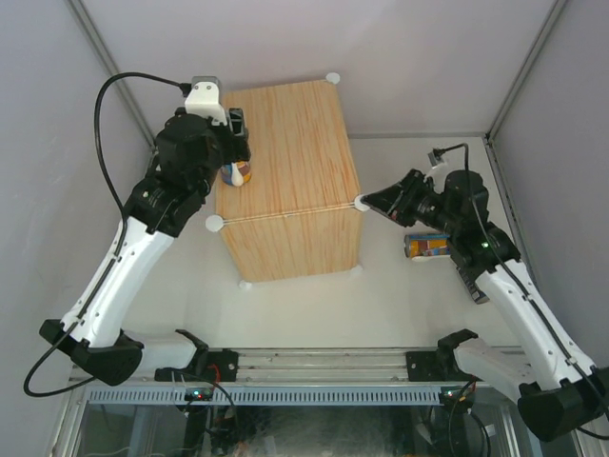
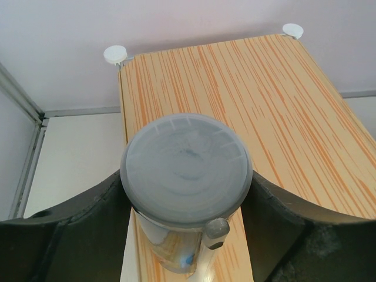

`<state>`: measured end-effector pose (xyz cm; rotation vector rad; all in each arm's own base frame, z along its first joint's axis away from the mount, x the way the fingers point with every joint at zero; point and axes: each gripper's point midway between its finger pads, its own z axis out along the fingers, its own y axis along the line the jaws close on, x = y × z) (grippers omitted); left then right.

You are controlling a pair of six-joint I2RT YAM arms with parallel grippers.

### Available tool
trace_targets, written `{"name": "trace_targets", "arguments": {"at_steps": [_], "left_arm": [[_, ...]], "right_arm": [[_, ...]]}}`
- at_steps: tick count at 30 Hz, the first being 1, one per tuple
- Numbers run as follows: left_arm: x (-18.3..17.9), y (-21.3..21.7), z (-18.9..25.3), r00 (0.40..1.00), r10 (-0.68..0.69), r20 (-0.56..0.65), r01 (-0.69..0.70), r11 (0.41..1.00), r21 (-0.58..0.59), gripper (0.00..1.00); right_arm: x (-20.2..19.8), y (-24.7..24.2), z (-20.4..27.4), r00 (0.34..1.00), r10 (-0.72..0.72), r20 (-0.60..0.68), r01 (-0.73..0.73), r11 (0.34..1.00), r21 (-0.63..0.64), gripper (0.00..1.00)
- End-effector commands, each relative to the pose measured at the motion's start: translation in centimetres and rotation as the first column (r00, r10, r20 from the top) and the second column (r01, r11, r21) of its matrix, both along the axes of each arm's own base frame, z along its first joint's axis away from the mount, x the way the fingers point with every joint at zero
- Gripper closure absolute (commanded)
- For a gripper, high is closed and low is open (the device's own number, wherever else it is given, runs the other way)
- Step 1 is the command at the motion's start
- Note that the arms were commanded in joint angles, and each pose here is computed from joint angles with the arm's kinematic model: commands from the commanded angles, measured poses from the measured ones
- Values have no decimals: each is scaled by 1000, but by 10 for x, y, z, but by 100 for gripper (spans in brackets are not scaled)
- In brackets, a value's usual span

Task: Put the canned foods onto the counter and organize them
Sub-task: Move the counter to the center of the board.

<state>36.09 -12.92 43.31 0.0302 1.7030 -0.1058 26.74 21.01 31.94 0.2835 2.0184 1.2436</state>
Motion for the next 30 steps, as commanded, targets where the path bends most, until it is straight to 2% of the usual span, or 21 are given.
{"name": "trace_targets", "arguments": {"at_steps": [1, 13, 20, 30], "left_arm": [[-11, -5, 54, 992, -17, 121, 24, 998, -59, 100], [-10, -36, 44, 992, -88, 94, 92, 995, -43, 100], [-10, -41, 49, 989, -97, 109, 104, 993, -58, 100], [-10, -46, 58, 987, -107, 116, 117, 990, -82, 100]], "right_arm": [[-18, -23, 22, 996, -27, 89, 28, 1000, -6, 100], [-61, -43, 12, 995, -68, 68, 69, 998, -8, 100], [-64, -43, 1, 994, -76, 83, 82, 994, -71, 100], [-61, -59, 8, 986, -121, 116, 130, 988, -82, 54]]}}
